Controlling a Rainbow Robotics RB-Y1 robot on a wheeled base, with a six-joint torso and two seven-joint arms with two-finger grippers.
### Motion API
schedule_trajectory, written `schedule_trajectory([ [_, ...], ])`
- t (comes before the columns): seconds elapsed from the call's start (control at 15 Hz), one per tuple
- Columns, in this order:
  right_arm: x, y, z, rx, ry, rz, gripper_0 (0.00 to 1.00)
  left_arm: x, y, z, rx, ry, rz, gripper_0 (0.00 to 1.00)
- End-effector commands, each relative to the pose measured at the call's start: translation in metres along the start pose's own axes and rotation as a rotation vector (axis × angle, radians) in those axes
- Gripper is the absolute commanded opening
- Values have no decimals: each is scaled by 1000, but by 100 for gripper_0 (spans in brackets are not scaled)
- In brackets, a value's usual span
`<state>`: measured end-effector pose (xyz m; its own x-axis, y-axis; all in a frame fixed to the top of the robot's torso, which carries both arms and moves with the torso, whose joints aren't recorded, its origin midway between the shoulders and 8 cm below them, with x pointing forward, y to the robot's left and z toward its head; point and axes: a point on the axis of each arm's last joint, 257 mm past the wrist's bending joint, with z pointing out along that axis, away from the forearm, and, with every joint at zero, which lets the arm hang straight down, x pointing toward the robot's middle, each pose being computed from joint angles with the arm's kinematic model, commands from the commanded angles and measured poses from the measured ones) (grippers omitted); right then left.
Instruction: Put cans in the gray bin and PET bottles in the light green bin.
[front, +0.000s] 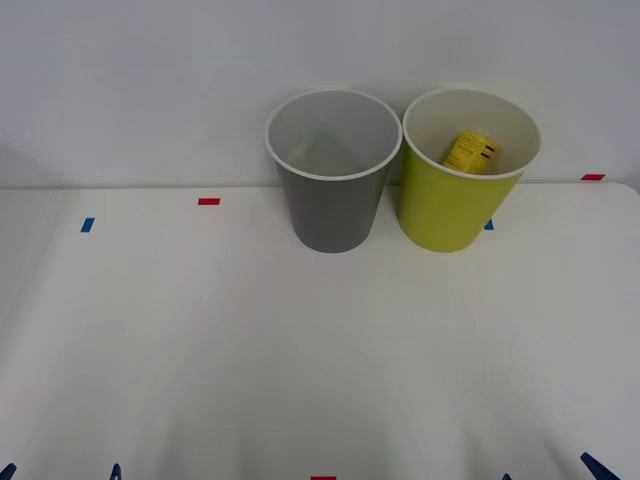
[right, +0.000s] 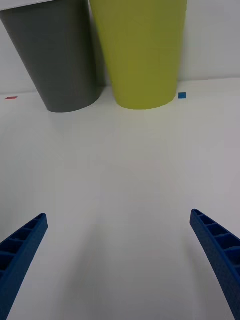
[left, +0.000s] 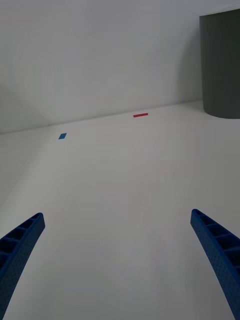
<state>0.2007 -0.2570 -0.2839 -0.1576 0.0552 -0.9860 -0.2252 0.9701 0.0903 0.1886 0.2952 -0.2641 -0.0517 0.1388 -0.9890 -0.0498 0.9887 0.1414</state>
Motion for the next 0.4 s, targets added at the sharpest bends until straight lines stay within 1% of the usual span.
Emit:
schedule_trajectory([
  [0.07, 0, 0, 0, 0, 0, 0, 99, 0, 0, 0, 0, 0, 0, 100],
  [0.4, 0, 0, 0, 0, 0, 0, 99, 0, 0, 0, 0, 0, 0, 100],
])
